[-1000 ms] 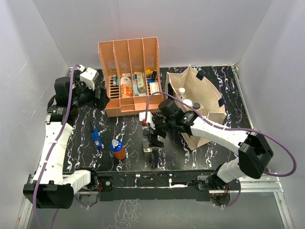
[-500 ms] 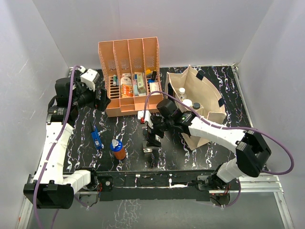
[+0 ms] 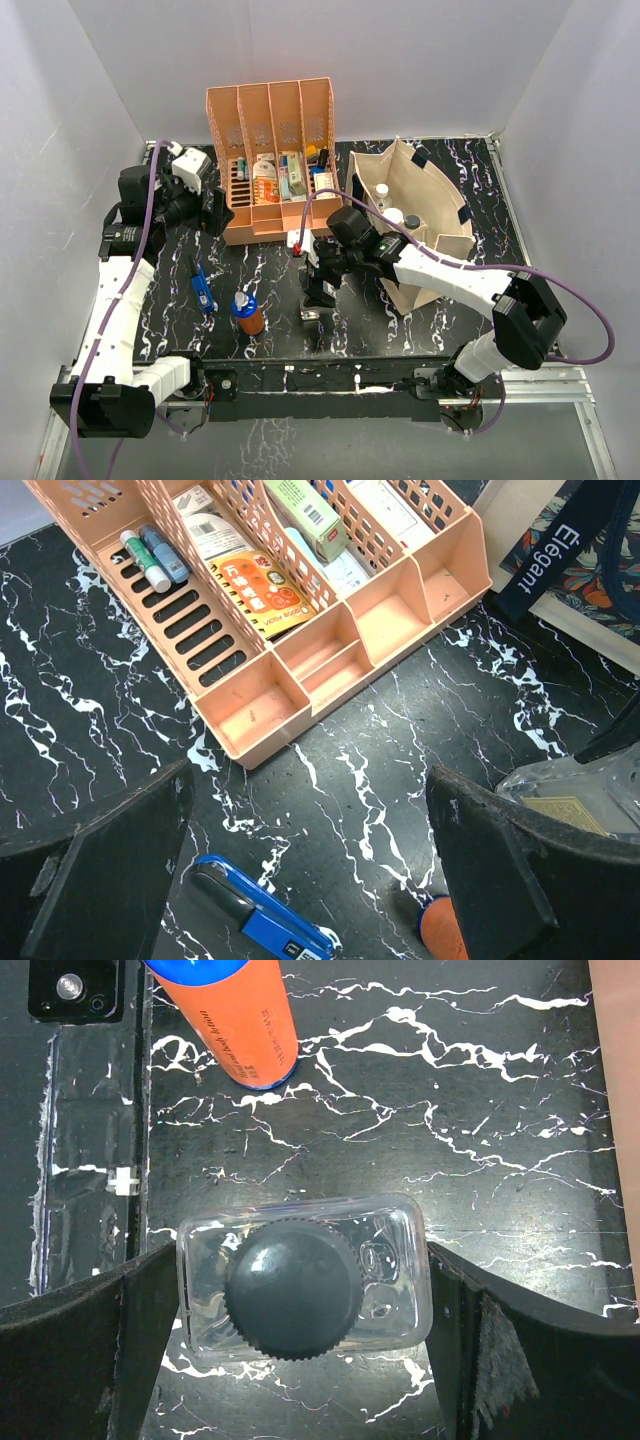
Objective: Place the personal care products into the canvas bag
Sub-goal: Pick up the care product from the center of the board.
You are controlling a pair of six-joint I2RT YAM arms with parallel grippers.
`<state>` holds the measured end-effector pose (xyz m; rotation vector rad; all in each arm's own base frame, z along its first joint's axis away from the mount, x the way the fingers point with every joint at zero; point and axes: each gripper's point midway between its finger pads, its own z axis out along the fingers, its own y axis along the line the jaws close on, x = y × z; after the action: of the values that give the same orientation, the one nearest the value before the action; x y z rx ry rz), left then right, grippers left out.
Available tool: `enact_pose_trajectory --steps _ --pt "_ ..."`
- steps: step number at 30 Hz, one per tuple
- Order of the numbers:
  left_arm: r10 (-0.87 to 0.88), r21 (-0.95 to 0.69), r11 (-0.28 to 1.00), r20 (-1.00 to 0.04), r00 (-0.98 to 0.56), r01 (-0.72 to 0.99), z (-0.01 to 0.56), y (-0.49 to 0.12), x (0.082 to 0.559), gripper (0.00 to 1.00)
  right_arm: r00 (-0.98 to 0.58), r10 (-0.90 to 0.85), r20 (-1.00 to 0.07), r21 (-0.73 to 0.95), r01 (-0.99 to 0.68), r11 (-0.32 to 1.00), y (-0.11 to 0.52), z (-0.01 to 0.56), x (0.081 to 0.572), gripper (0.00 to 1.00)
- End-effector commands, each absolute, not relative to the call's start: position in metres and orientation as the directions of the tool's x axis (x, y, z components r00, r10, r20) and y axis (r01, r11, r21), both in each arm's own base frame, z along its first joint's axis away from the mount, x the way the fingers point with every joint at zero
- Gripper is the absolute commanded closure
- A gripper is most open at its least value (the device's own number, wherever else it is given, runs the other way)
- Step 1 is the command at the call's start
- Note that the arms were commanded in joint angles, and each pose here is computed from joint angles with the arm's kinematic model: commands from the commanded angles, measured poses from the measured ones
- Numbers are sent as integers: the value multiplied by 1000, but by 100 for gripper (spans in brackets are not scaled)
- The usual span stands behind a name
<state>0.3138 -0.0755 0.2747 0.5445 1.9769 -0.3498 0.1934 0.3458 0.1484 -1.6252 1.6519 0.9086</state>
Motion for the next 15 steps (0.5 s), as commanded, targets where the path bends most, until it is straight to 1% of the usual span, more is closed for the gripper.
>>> enact_pose_trajectory --steps 1,4,7,11,15 --pt "219 4 846 -914 -341 534 286 -78 311 3 24 -482 -876 -13 -1000 -26 359 180 197 3" --pt "218 1 845 -914 -343 534 284 -78 311 3 26 -480 -877 -16 -1000 -26 359 181 198 3" --pt "217 -1 844 -914 -344 537 283 -78 310 3 25 -479 -877 -11 -999 -32 359 182 197 10" --pt "215 3 852 -914 -345 523 284 -75 312 3 44 -479 -877 -37 -999 -24 357 187 198 28" --pt "212 2 858 -912 -352 514 281 -74 314 3 90 -480 -873 -80 -996 -41 352 201 198 53"
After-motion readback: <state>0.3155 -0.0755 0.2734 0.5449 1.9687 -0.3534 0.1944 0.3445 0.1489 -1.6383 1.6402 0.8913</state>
